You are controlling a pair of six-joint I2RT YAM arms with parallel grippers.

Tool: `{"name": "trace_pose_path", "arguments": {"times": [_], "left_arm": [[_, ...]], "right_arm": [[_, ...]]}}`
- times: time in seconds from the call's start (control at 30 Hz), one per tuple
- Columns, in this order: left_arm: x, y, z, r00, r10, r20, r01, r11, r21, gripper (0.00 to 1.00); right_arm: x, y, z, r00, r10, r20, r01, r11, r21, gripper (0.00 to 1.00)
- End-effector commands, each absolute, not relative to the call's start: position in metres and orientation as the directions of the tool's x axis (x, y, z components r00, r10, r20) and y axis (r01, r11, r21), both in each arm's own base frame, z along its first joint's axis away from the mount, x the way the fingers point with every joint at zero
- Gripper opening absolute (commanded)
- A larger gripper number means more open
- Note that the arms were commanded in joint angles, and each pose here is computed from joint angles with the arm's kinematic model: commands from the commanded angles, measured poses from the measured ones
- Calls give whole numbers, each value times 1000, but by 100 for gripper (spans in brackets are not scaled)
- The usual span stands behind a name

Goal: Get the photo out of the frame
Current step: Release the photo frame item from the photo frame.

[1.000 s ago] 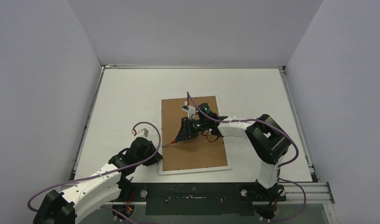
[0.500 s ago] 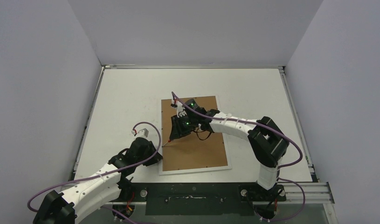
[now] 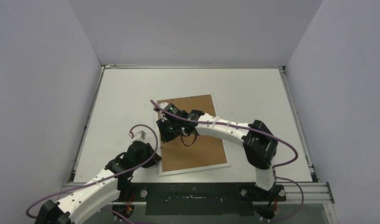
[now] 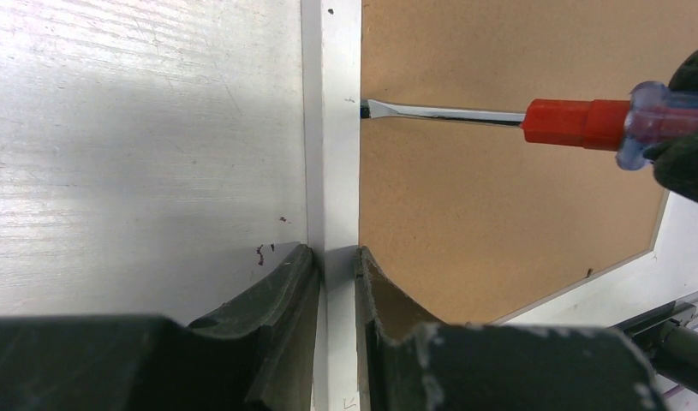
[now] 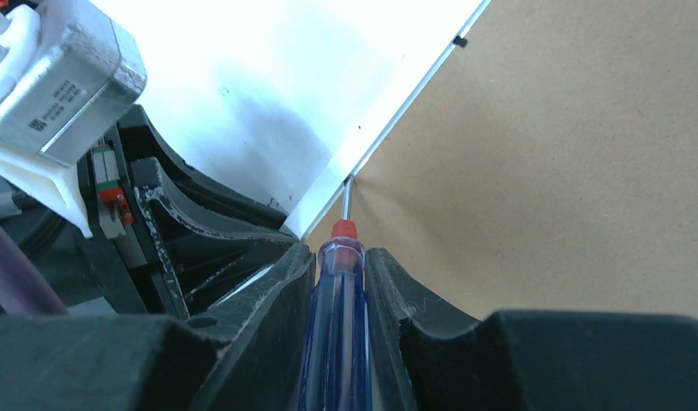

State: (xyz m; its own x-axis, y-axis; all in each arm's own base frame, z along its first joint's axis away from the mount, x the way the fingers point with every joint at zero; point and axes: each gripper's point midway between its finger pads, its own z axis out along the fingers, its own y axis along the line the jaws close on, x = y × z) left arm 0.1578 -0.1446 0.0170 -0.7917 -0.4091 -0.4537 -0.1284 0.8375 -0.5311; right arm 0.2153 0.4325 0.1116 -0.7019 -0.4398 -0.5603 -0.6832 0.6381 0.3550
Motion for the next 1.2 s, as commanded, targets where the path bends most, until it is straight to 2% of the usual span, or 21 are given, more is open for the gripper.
{"name": "trace_pose_path", "arguments": {"times": [0.0, 0.47, 0.87, 1.17], "left_arm": [[153, -141, 11, -790, -426, -441, -154, 834, -530, 0], [156, -137, 12, -762, -472, -444, -185, 815, -549, 0], [155, -135, 11, -750, -491, -443, -198, 806, -558, 0], [153, -133, 10, -744, -503, -441, -207, 800, -563, 0]], "right_arm": [[204, 465, 127, -660, -438, -610, -712, 624, 321, 0], [182, 489, 143, -658, -388, -645, -688, 657, 307, 0], [175, 504, 160, -691, -284, -665, -664, 613, 428, 0], [173, 506, 171, -691, -267, -672, -669, 590, 453, 0]]}}
